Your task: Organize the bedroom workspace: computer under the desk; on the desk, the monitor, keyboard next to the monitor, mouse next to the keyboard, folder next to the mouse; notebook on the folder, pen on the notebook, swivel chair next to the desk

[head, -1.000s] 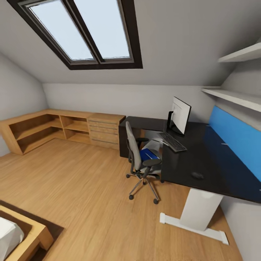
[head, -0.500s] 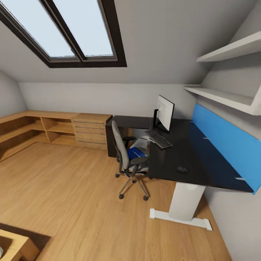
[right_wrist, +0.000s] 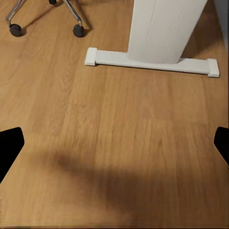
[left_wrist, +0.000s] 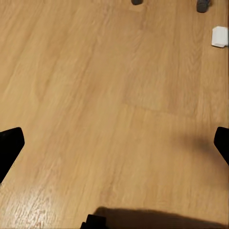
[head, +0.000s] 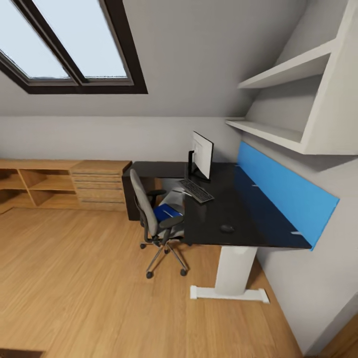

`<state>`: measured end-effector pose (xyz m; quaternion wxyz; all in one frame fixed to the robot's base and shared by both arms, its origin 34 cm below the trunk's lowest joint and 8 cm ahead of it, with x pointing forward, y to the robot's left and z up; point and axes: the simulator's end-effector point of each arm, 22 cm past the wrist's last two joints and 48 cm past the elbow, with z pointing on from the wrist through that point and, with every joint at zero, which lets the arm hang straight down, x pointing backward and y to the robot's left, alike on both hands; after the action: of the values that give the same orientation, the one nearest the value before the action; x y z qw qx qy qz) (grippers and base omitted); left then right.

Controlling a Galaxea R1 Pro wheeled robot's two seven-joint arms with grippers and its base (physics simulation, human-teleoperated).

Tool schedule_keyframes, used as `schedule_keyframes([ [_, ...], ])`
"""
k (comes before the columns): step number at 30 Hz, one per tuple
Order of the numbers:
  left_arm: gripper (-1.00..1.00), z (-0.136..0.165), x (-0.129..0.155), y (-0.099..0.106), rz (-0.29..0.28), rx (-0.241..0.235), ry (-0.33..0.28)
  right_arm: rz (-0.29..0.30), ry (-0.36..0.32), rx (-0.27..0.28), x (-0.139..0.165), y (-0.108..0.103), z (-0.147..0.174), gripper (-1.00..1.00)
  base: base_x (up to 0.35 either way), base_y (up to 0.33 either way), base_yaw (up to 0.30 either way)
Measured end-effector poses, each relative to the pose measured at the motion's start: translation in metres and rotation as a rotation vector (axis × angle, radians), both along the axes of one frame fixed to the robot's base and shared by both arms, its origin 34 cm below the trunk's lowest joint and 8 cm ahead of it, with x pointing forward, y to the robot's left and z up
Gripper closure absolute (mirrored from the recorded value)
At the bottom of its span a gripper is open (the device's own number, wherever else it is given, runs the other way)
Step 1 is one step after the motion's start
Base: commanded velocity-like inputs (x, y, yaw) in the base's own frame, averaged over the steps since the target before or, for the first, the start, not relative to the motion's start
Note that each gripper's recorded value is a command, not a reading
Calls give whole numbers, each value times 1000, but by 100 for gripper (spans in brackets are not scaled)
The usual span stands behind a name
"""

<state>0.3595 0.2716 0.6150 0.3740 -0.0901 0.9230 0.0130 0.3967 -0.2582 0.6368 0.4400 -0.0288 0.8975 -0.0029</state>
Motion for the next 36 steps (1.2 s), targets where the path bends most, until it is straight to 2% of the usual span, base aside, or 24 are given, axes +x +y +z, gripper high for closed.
schedule_keyframes([
  [10,-100,1,2,-1,0,-1,-7,2,4,-4,1,-3,-1,-100,158,283,-300],
  [23,-100,3,4,-1,1,0,-15,5,-6,-1,4,1,2,-100,53,305,-293],
  [31,-100,2,3,-4,-1,-5,-11,-20,-7,-12,4,-4,2,-100,204,131,16],
  [36,-100,3,4,-5,-1,-6,-12,-24,-6,-11,4,-4,1,-100,59,64,190],
])
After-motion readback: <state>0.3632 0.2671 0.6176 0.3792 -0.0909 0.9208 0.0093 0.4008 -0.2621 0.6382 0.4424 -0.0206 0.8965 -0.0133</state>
